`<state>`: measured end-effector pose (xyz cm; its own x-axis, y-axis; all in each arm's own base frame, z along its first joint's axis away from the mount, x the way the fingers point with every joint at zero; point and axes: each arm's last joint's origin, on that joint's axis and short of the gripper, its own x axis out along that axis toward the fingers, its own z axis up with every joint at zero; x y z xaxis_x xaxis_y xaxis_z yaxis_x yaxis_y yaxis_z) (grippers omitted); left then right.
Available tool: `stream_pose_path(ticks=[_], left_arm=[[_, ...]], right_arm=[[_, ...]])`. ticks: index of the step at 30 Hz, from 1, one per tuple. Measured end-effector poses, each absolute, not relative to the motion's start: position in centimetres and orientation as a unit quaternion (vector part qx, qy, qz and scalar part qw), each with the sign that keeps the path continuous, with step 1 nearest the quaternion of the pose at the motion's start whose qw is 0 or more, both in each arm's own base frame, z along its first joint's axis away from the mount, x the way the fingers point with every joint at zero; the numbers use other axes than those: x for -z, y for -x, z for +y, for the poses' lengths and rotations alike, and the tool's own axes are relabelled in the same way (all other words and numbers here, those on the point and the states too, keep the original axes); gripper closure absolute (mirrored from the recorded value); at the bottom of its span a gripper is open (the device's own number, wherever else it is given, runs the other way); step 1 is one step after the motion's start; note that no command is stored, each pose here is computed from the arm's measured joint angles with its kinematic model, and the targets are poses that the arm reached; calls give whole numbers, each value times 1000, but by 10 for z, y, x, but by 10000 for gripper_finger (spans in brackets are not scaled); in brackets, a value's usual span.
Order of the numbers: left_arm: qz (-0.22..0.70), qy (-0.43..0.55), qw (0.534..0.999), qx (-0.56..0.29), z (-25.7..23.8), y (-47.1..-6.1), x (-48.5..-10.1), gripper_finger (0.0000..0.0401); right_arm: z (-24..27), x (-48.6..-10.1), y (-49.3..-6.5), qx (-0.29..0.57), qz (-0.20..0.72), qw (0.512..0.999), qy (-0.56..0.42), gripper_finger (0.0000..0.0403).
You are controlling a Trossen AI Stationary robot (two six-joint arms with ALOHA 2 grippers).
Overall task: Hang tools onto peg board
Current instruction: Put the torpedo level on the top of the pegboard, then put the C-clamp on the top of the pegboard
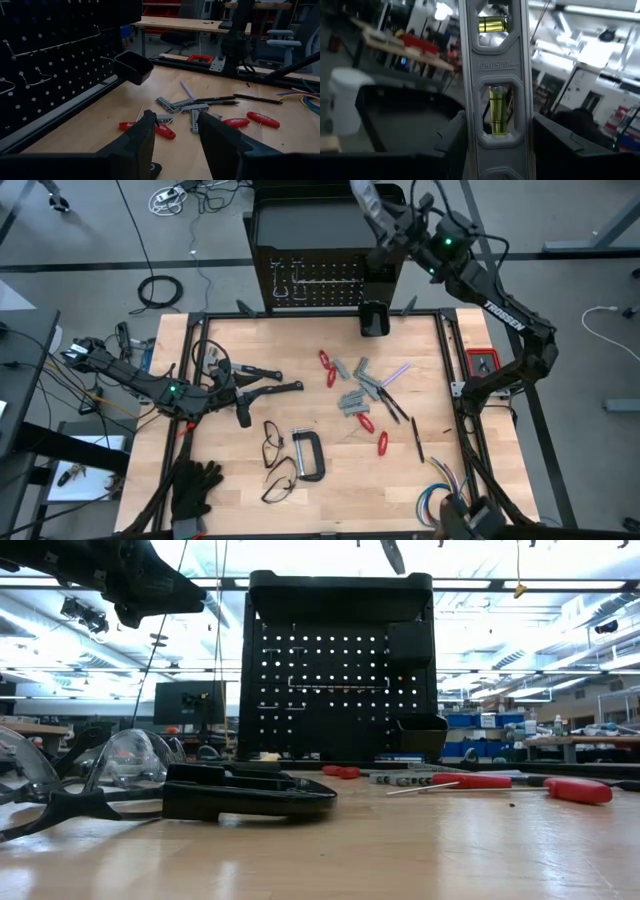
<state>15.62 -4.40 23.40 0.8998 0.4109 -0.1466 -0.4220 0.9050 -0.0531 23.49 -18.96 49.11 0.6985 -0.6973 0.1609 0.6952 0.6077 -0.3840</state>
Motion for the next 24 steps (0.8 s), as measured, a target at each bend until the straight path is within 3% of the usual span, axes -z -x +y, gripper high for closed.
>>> stream_pose_path(ticks=[12,19,24], left_arm=[[66,42,974,-214,-44,-156,-234,249],[66,42,974,-214,-44,-156,-234,249],[66,42,973,-215,-44,-156,-234,249]], right_arm=[[-198,-475,-230,399,89,892,193,213],[-198,-471,-231,397,104,892,189,125],[-198,-471,-230,396,106,891,194,120]])
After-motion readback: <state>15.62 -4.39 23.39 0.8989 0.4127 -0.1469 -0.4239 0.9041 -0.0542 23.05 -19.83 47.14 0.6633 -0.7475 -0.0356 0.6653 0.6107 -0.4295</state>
